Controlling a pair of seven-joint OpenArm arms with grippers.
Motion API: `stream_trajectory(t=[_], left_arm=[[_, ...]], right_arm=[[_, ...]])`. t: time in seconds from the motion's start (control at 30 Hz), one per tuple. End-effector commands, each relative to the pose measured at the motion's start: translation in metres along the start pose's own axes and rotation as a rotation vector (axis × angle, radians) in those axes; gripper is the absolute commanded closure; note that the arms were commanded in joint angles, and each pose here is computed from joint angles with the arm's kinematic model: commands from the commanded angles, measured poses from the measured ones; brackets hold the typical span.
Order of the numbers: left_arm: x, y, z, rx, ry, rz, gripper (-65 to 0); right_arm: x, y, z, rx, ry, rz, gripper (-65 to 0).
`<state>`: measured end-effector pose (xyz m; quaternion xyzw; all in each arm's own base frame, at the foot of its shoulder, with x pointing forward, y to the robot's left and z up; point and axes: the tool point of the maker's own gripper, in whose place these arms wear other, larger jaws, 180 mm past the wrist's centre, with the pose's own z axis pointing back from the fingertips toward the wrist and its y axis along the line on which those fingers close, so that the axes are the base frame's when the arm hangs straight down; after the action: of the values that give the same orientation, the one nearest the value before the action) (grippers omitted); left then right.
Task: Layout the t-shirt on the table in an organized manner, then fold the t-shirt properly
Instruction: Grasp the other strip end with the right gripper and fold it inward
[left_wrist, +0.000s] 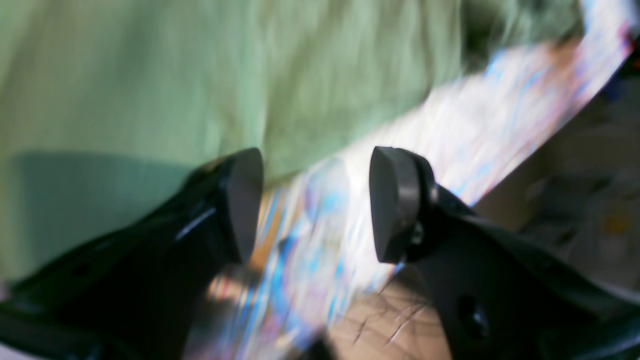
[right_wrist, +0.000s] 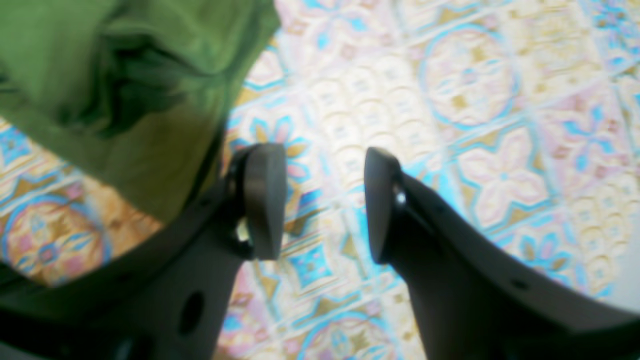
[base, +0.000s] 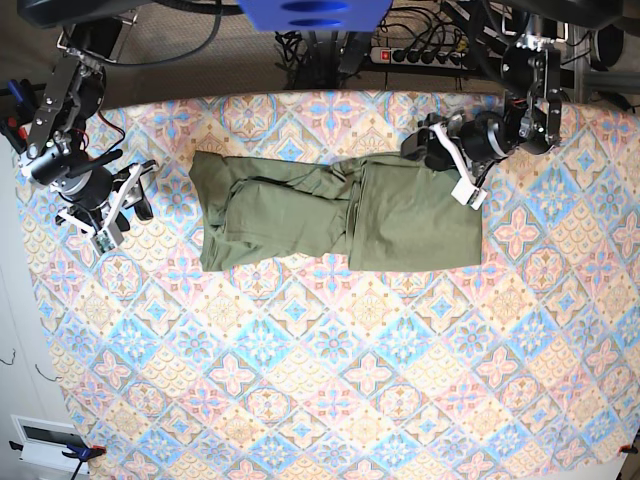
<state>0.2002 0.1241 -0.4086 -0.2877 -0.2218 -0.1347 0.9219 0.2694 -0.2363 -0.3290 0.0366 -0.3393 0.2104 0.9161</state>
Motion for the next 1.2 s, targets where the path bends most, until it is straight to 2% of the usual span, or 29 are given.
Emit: stream_trajectory(t=[0.0,0.1,0.23,0.43,0.57,0.83,0.97,1.07,1.17], left_arm=[[0.019,-0.008,0.009,-0.012,-0.062,-0.045,-32.1],[0.033,-0.012,0.021,0.007,-0.113,-0.080,-32.1],[0.044,0.003,0.037,0.045,-0.171,-0.046,-32.1],[0.057,0.006,0.053,0.017,-0.256,0.011,-32.1],[0.059,0.006,0.053,0.018,-0.260,0.009,-32.1],[0.048,0.019,0.047,0.019,-0.239,0.070,-32.1],[0.048,0.021,0.046,0.020,-0.240,0.076,-32.1],[0.050,0.021,0.046,0.020,-0.243,0.074,-32.1],[0.051,0.021,0.046,0.020,-0.245,0.073,-32.1]], right_arm=[[0.012,-0.004,0.004,0.003,-0.044,-0.006,-25.2],[0.029,0.003,-0.010,0.074,-0.096,-0.079,-25.2],[0.016,0.018,-0.040,0.197,-0.074,-0.225,-25.3],[-0.004,0.038,-0.060,0.287,-0.039,-0.337,-25.3],[0.001,0.052,-0.064,0.318,-0.059,-0.360,-29.1],[0.031,0.069,-0.057,0.420,-0.203,-0.428,-49.4],[0.038,0.069,-0.053,0.443,-0.250,-0.461,-50.3],[0.038,0.075,-0.057,0.456,-0.251,-0.481,-50.3],[0.039,0.079,-0.063,0.433,-0.254,-0.481,-50.3]])
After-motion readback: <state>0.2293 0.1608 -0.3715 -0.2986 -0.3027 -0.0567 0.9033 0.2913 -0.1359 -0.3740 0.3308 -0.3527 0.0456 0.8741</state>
